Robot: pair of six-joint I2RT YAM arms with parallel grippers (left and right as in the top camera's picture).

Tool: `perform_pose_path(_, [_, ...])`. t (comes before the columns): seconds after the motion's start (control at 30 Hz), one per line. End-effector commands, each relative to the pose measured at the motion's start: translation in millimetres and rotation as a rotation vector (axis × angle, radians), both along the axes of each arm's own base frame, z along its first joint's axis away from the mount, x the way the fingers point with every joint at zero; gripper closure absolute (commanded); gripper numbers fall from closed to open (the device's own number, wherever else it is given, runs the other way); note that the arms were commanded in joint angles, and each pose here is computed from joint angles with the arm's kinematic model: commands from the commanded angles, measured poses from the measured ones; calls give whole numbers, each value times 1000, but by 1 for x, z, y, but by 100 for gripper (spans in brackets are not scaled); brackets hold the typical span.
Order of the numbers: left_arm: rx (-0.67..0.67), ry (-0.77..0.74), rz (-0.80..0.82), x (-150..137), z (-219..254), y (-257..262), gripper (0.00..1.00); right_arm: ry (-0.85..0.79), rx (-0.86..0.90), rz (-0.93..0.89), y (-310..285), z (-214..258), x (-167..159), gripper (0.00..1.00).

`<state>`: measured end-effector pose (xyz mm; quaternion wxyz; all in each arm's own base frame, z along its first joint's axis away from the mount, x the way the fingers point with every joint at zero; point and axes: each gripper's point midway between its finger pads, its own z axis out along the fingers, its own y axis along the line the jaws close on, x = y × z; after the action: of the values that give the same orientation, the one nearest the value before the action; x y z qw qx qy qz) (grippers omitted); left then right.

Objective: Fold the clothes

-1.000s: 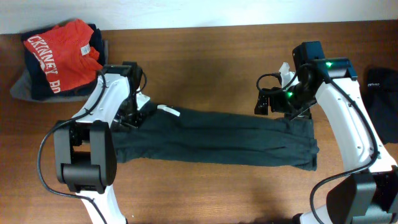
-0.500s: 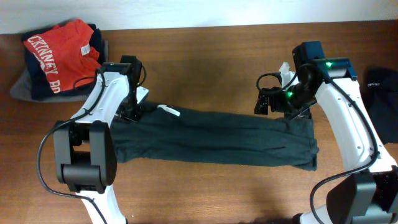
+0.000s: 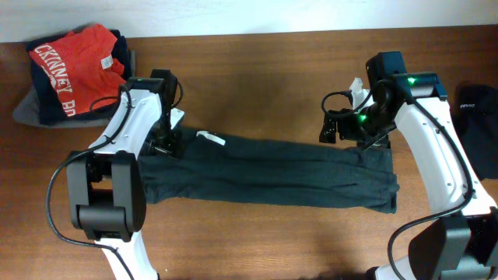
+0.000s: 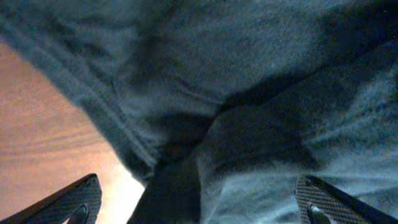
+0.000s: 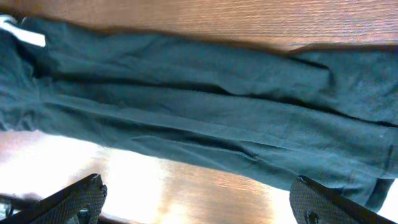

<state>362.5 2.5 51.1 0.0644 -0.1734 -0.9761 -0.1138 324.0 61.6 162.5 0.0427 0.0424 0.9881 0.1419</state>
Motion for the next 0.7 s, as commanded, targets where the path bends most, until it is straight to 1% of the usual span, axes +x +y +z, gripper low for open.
perform_pose_path(0.0, [-13, -76, 86, 16, 21, -6, 1, 12, -57, -80, -12, -4, 2, 1])
perform_pose_path(0.17, [-28, -181, 100, 35, 75, -21, 1, -6, -79, -135, -33, -5, 8, 1])
perform_pose_path(0.23, [-37, -230, 151, 40, 93, -24, 1, -5, -143, -176, -56, -6, 8, 1])
perform_pose_path(0.3, [-64, -268, 238, 42, 104, -29, 1, 1, -242, -227, -86, -8, 6, 1])
perform_pose_path(0.33, [-92, -264, 261, 41, 104, -33, 1, 5, -291, -255, -102, -8, 4, 1])
perform_pose_path(0.4, [-189, -216, 274, 33, 102, -51, 1, 22, -356, -314, -130, -7, -2, 1])
perform_pose_path(0.5, [-287, -163, 282, 26, 98, -68, 1, 42, -360, -404, -159, -7, -11, 1])
perform_pose_path(0.6, [-315, -138, 286, 22, 96, -74, 1, 56, -354, -484, -184, -8, -19, 1])
perform_pose_path(0.67, [-316, -134, 287, 21, 95, -74, 1, 56, -331, -492, -195, -8, -24, 1])
